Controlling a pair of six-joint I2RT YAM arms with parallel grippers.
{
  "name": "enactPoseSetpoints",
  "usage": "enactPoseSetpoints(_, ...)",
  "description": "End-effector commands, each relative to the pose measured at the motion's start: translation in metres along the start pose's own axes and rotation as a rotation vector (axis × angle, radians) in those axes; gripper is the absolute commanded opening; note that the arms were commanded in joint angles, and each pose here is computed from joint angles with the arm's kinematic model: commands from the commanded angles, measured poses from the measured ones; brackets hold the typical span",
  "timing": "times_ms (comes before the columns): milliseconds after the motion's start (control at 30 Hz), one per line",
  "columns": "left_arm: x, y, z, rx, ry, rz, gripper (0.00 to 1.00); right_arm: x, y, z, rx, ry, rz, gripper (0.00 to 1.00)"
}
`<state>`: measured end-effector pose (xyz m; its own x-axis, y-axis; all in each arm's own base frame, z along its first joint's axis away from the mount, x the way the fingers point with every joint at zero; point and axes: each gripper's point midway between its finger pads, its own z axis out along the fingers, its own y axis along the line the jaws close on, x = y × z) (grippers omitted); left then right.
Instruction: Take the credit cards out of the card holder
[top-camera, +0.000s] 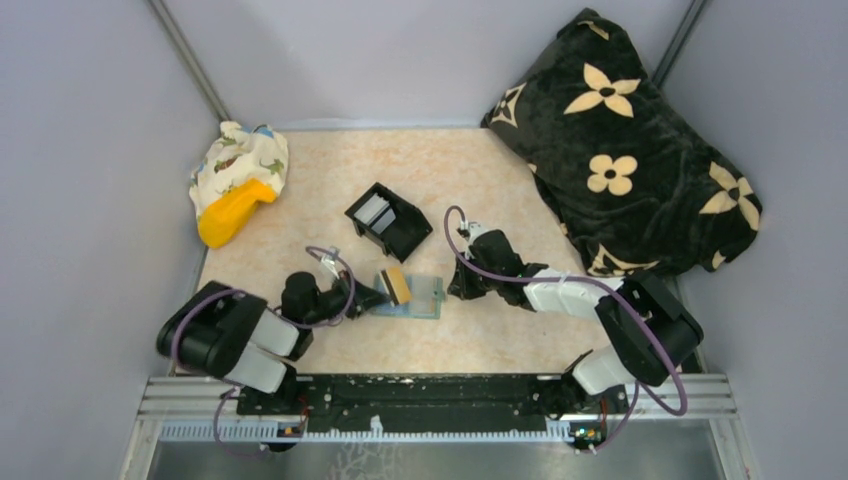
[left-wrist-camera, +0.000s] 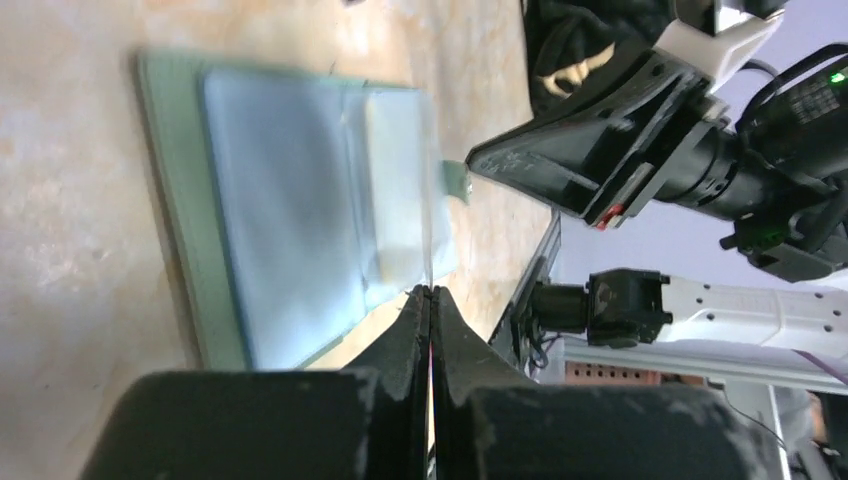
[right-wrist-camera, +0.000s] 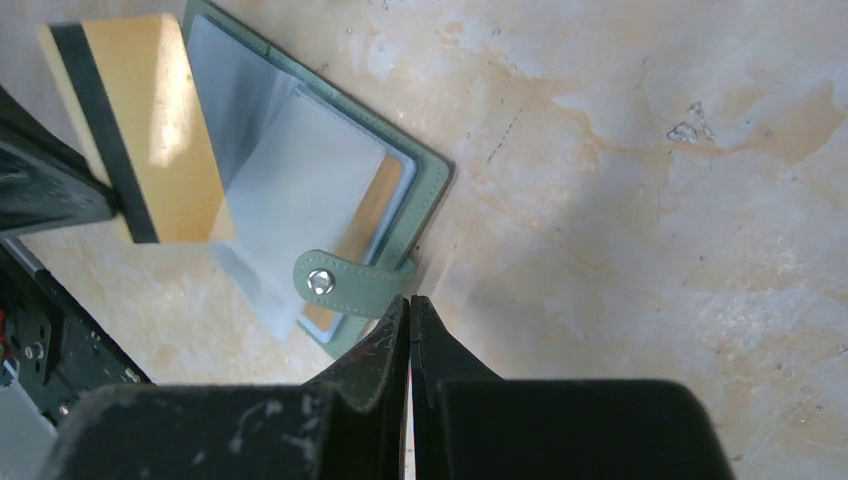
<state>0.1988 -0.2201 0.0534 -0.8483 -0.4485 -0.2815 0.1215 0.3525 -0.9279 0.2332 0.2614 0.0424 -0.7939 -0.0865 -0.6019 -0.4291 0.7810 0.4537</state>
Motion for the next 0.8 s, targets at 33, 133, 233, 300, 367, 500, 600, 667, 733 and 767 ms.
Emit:
enactPoseSetpoints(33, -0.022, 0.017, -0.004, -0.225, -0.021, 0.179, 0.0, -0.022, 0.016, 0.003, -0.047, -0.055, -0.033, 0.0)
enactPoseSetpoints(133, -0.038, 0.003, -0.012, -0.255, -0.066, 0.261, 0.0, -0.024, 0.019, 0.003, -0.062, -0.06, -0.033, 0.0)
enactPoseSetpoints(233, -0.042, -0.022, -0.015, -0.191, -0.072, 0.3, 0.0, -0.031, 0.024, 0.002, -0.079, -0.078, -0.039, 0.0)
enactPoseSetpoints(300, -0.047, -0.04, -0.018, -0.153, -0.094, 0.332, 0.0, -0.039, 0.029, -0.003, -0.094, -0.109, -0.051, 0.0)
enactPoseSetpoints(367, -0.053, -0.058, -0.023, -0.111, -0.121, 0.369, 0.0, -0.051, 0.034, -0.01, -0.103, -0.153, -0.065, 0.0)
enactPoseSetpoints(500, -0.061, -0.099, -0.03, -0.006, -0.162, 0.439, 0.0, -0.084, 0.046, -0.033, -0.152, -0.271, -0.093, 0.0)
enactPoseSetpoints(600, -0.068, -0.13, -0.034, 0.104, -0.211, 0.478, 0.0, -0.116, 0.062, -0.06, -0.251, -0.386, -0.086, 0.06)
enactPoseSetpoints(667, -0.072, -0.147, -0.034, 0.148, -0.208, 0.502, 0.0, -0.133, 0.073, -0.075, -0.317, -0.43, -0.104, 0.16)
enactPoseSetpoints(733, -0.071, -0.154, -0.028, 0.158, -0.161, 0.512, 0.0, -0.145, 0.079, -0.084, -0.35, -0.455, -0.119, 0.27)
enactPoseSetpoints(767, -0.074, -0.162, -0.026, 0.166, -0.146, 0.525, 0.0, -0.15, 0.081, -0.087, -0.359, -0.467, -0.124, 0.32)
